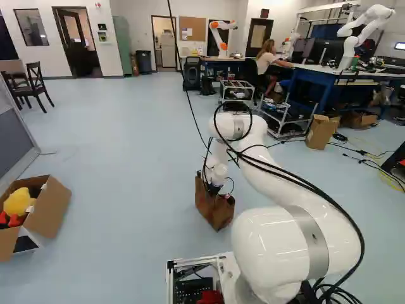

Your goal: Pick up the grocery bag from the ground

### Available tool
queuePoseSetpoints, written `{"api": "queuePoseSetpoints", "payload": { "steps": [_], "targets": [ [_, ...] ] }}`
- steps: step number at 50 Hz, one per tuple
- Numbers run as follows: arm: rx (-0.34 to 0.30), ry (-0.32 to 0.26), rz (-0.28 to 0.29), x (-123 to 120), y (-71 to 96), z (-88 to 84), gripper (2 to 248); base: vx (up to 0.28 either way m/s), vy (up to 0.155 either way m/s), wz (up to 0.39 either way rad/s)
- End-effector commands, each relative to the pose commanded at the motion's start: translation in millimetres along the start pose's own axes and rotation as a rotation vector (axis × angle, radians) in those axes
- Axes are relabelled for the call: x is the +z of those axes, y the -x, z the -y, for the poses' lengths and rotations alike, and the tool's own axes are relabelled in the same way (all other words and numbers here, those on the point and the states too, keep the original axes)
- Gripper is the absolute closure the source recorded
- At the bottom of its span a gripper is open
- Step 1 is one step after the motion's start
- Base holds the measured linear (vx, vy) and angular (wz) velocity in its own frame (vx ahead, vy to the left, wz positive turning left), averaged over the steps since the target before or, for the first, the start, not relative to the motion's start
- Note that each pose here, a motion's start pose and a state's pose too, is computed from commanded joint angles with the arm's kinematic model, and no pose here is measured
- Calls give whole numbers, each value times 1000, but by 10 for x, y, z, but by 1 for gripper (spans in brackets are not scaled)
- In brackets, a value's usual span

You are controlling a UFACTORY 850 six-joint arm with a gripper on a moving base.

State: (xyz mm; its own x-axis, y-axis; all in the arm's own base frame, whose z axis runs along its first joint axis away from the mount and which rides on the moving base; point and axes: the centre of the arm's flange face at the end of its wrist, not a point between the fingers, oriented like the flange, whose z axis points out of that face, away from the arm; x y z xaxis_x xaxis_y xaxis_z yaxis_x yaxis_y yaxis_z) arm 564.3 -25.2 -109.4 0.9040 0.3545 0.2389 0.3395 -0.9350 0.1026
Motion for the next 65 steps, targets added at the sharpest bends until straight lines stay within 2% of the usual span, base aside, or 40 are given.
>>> {"api": "queuePoseSetpoints", "payload": {
  "steps": [16,65],
  "targets": [
    [0,0,-1,-56,-13,-6,229,0,0,0],
    [0,9,-21,-762,-159,-68,229,0,0,0]
  ]
}}
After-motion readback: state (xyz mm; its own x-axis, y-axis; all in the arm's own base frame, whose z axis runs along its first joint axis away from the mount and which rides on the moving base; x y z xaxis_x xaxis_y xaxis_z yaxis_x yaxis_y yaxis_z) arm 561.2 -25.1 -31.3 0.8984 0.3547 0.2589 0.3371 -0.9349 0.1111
